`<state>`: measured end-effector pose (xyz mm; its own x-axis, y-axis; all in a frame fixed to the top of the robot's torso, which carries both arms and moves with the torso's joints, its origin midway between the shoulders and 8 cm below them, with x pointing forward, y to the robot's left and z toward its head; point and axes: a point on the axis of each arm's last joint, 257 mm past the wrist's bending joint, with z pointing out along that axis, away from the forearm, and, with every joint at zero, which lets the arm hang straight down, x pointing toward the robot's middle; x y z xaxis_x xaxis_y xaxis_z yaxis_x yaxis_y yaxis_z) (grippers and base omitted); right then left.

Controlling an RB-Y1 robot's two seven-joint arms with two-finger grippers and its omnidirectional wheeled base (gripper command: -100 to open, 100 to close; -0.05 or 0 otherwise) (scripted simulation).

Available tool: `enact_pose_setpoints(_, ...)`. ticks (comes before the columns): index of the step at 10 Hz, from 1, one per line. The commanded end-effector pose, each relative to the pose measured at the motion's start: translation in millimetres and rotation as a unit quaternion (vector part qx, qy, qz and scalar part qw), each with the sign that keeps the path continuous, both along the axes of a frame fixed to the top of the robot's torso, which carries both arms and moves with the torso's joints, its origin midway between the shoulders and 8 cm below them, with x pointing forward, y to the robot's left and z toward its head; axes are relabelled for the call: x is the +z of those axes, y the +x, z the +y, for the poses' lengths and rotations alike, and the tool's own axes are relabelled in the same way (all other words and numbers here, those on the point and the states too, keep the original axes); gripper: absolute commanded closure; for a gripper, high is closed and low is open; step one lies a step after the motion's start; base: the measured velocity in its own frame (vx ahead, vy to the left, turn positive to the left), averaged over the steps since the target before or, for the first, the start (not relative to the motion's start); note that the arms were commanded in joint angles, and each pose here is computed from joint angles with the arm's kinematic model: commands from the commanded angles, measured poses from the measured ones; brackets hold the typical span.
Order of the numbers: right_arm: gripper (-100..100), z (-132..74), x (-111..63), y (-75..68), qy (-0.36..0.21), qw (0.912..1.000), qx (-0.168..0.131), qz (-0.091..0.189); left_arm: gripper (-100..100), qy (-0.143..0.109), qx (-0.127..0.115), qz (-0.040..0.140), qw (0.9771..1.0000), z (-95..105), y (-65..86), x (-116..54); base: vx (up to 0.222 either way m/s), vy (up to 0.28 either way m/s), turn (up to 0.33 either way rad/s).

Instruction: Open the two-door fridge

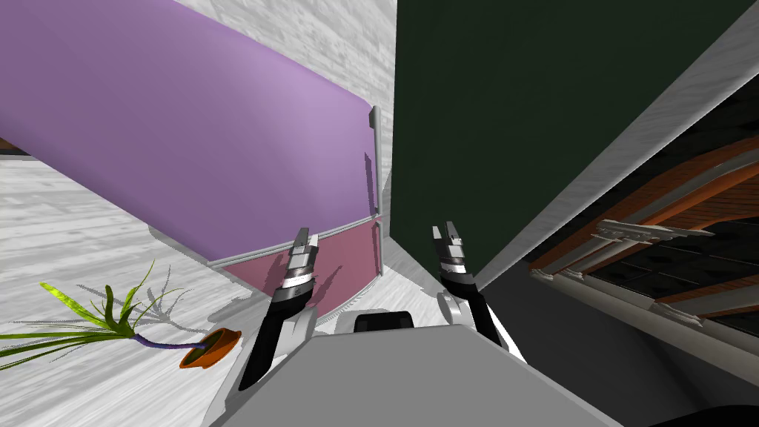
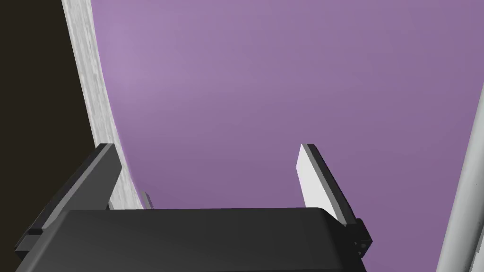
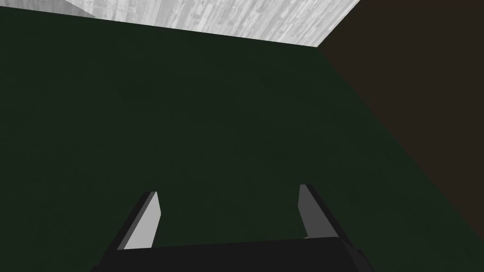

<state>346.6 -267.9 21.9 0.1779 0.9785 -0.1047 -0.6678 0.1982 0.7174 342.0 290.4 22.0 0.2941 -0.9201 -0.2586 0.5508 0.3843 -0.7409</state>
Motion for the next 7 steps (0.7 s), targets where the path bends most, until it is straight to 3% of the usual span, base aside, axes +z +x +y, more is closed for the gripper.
enact_pose_setpoints(1, 0, 0.0, 0.0, 0.0, 0.0, 1.0, 0.0, 0.0, 0, 0.0, 0.0, 0.0, 1.0, 0.0, 0.0, 0.0, 0.0, 0.0, 0.0)
enact_pose_setpoints(7, 0, 0.0, 0.1, -0.1, 0.0, 1.0, 0.0, 0.0, 0, 0.0, 0.0, 0.0, 1.0, 0.0, -0.1, 0.1, 0.0, 0.0, 0.0)
